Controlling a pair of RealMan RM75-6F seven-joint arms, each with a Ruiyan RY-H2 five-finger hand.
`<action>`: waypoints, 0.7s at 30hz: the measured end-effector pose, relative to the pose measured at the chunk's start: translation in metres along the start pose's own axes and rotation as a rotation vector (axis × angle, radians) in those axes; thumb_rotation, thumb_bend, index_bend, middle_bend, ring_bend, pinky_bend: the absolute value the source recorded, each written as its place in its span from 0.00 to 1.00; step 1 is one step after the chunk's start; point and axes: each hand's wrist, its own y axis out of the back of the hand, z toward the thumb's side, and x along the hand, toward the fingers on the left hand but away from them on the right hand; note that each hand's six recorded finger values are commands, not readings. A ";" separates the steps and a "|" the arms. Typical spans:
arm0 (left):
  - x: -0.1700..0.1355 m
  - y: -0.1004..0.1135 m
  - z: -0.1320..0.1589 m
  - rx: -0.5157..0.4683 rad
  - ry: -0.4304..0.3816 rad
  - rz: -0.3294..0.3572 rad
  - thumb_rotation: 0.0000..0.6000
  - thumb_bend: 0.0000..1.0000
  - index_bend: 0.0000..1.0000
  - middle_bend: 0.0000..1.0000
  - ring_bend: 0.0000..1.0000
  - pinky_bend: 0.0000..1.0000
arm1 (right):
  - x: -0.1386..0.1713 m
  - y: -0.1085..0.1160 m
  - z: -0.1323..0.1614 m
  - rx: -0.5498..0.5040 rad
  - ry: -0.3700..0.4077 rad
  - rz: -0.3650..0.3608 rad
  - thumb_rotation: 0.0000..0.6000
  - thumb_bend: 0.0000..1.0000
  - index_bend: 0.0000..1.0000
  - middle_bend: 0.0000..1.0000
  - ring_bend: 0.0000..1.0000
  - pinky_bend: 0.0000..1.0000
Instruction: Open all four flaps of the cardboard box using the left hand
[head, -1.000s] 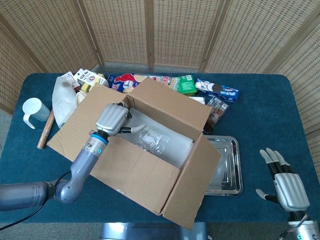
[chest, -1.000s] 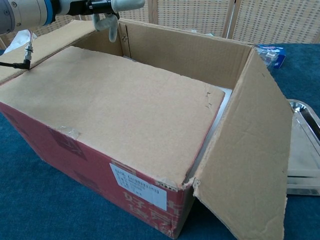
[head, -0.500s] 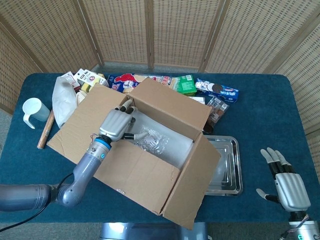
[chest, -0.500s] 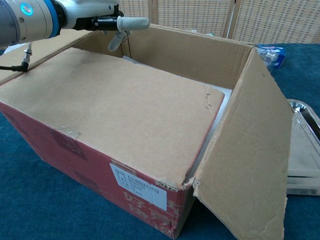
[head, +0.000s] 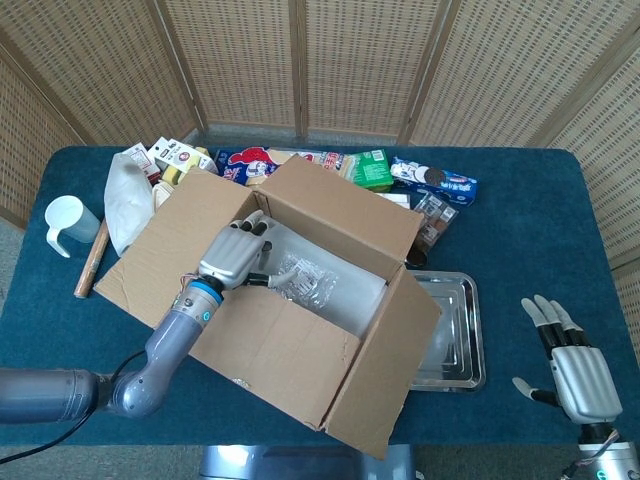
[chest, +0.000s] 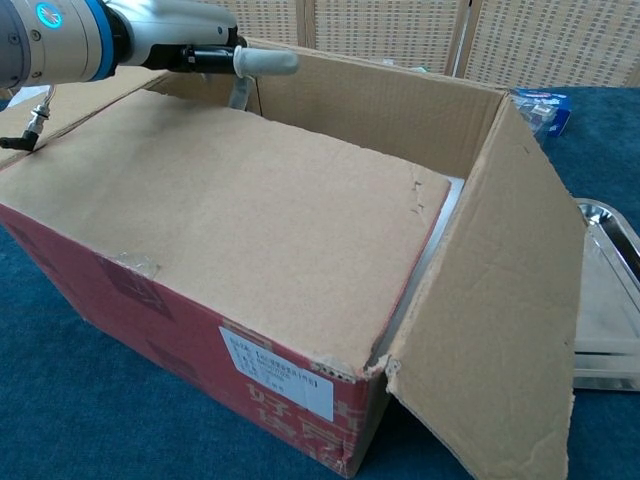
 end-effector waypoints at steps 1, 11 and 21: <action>-0.001 0.000 0.000 0.000 -0.001 -0.004 0.00 0.00 0.60 0.23 0.10 0.28 | 0.000 0.000 0.000 0.000 0.000 0.000 1.00 0.00 0.00 0.00 0.00 0.21; -0.011 0.003 0.003 -0.005 -0.023 -0.058 0.00 0.00 0.65 0.32 0.16 0.35 | 0.000 -0.001 0.001 0.002 0.003 0.002 1.00 0.00 0.00 0.00 0.00 0.21; -0.022 0.011 0.003 -0.026 -0.052 -0.084 0.00 0.00 0.69 0.52 0.36 0.48 | 0.001 -0.001 0.002 0.004 0.008 0.003 1.00 0.00 0.00 0.00 0.00 0.21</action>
